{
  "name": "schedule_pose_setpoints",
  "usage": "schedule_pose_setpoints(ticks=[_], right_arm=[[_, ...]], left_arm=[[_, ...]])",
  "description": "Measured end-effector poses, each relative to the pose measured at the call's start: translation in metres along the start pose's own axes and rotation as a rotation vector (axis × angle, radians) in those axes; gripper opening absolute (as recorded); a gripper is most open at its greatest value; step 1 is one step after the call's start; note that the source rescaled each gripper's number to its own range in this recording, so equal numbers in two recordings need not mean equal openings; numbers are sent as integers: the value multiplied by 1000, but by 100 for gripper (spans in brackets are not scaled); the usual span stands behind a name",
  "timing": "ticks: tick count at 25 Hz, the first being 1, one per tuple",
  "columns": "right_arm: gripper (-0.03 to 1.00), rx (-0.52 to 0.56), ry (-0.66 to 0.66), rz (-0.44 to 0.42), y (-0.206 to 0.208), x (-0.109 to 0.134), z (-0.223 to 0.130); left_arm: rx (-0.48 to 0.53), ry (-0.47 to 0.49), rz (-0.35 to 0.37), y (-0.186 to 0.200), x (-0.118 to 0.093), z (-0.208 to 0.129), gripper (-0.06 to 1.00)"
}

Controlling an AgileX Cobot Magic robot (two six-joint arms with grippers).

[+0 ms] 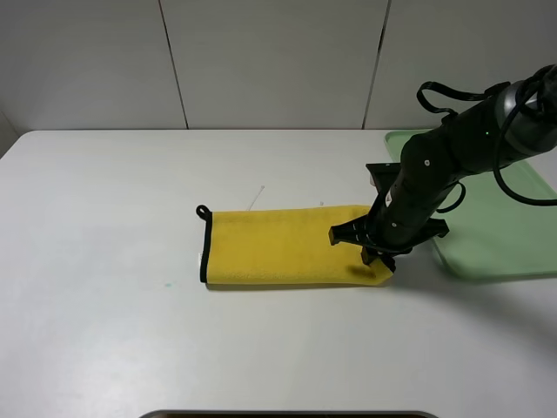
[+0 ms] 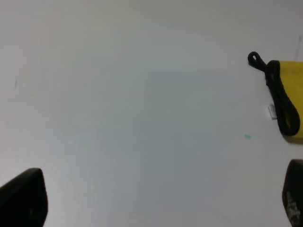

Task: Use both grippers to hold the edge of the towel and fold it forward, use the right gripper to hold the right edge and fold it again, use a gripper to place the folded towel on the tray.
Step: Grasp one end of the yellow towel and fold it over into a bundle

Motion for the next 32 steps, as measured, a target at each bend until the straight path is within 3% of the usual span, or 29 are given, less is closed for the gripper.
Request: schedule_pose_setpoints(ticks=[2, 17, 32], right_arm=[[5, -3, 0, 0, 0, 0, 1], [5, 43, 26, -23, 24, -4, 0], [5, 20, 193, -212, 88, -36, 54]], left_arm=[[0, 0, 0, 0, 0, 0, 100], [0, 1, 0, 0, 0, 0, 100], [0, 0, 1, 0, 0, 0, 100]])
Point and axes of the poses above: a point on each arm's last joint axis where the gripper is mounted, y pointing back along that axis away from the gripper, x along the wrist's bending axis when the last joint is at zero, z = x × y, the point moved 8 cm from there along -y, pointing out along that axis toward the gripper, and after that the axes turned 15 degrees about y, right-handed, at the moved point
